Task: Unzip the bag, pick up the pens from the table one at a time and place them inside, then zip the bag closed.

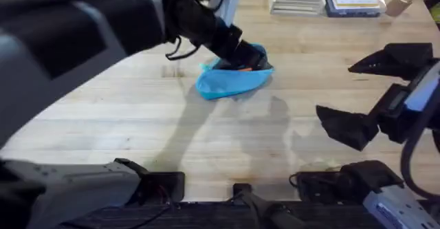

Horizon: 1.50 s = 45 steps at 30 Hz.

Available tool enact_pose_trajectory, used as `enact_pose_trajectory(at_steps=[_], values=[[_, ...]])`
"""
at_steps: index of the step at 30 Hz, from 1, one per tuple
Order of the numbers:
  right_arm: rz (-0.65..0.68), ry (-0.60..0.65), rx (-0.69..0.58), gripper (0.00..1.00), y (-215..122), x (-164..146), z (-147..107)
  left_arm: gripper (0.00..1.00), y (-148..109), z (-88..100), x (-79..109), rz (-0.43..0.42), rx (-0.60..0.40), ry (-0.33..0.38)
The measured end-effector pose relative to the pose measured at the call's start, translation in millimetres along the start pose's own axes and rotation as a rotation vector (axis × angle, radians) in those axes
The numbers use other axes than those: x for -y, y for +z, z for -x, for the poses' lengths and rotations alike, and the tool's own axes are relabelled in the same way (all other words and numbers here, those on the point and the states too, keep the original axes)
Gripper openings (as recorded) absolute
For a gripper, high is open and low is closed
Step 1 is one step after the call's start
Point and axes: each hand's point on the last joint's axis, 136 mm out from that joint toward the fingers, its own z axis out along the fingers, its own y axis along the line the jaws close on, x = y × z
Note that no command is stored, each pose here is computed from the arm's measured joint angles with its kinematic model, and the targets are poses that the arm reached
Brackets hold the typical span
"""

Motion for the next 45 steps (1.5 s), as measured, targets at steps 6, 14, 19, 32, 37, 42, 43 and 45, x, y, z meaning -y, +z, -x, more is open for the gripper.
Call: enact_pose_trajectory(at_steps=[6,14,19,32,37,42,43,45], values=[[0.0,0.0,0.0,0.996,0.0,0.0,0.0,0.994,-47.1,33.4,6.9,0.053,0.139,0.051],[0.0,0.0,0.0,0.996,0.0,0.0,0.0,0.994,-90.7,31.4,11.3,0.128,0.178,0.062],[0.0,0.0,0.0,0.997,0.0,0.0,0.0,0.994,-113.1,19.5,13.3,0.173,0.168,0.056],[0.006,0.0,0.004,0.997,0.0,-1.0,0.8,0.994,-151.4,-25.1,1.5,0.338,0.062,0.022],[0.043,0.008,0.03,0.996,-0.2,-7.3,5.1,0.992,-154.4,-39.6,-7.7,0.363,0.013,-0.025],[0.106,0.08,-0.021,0.996,-1.1,-21.7,-7.8,0.992,-162.2,-61.3,-21.2,0.311,-0.021,-0.174],[0.106,0.082,-0.019,0.997,-1.2,-21.8,-7.2,0.993,-162.9,-63.9,-22.0,0.307,-0.027,-0.187],[0.104,0.086,-0.013,0.996,-1.1,-21.0,-5.9,0.993,-164.5,-67.0,-24.0,0.303,-0.031,-0.208]])
